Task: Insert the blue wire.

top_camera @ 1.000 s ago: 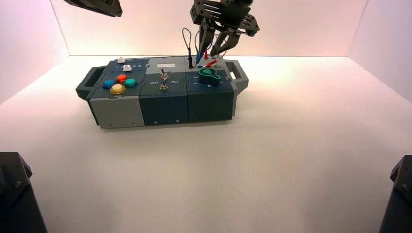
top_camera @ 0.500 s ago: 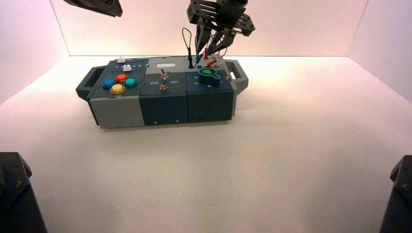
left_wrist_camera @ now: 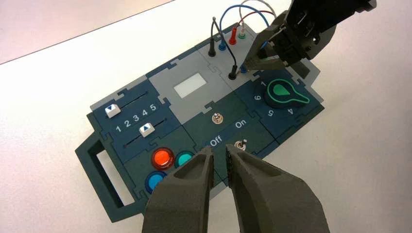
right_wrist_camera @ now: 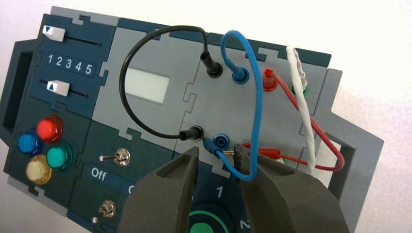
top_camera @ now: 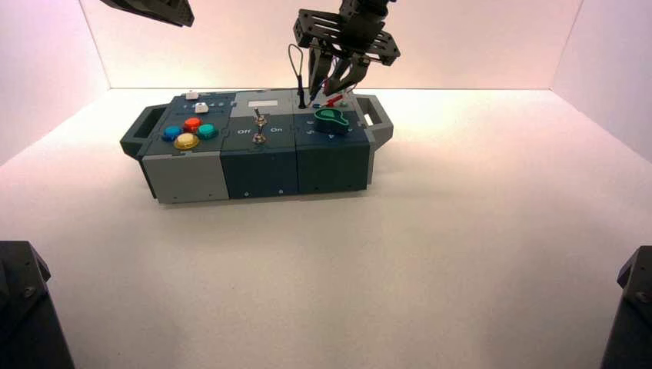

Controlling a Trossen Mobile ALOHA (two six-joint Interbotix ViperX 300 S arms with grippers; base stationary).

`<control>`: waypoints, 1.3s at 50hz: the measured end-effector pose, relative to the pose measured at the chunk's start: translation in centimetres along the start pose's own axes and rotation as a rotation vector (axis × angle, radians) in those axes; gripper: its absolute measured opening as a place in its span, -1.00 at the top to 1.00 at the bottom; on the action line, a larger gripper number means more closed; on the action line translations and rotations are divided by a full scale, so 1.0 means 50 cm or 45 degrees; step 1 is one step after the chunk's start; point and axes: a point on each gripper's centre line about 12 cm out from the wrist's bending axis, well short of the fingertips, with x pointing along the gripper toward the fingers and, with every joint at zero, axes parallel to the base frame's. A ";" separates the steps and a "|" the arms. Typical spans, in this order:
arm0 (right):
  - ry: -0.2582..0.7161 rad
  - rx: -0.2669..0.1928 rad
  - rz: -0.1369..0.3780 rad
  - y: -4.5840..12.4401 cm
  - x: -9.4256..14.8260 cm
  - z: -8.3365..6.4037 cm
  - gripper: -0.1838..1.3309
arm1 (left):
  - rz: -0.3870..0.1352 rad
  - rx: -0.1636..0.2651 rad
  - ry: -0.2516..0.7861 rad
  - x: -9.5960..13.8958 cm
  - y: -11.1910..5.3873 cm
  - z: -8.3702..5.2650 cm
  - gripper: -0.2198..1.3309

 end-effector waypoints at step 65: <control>0.122 -0.067 0.008 0.011 -0.001 0.015 0.72 | 0.001 0.006 -0.002 0.000 0.000 0.000 0.30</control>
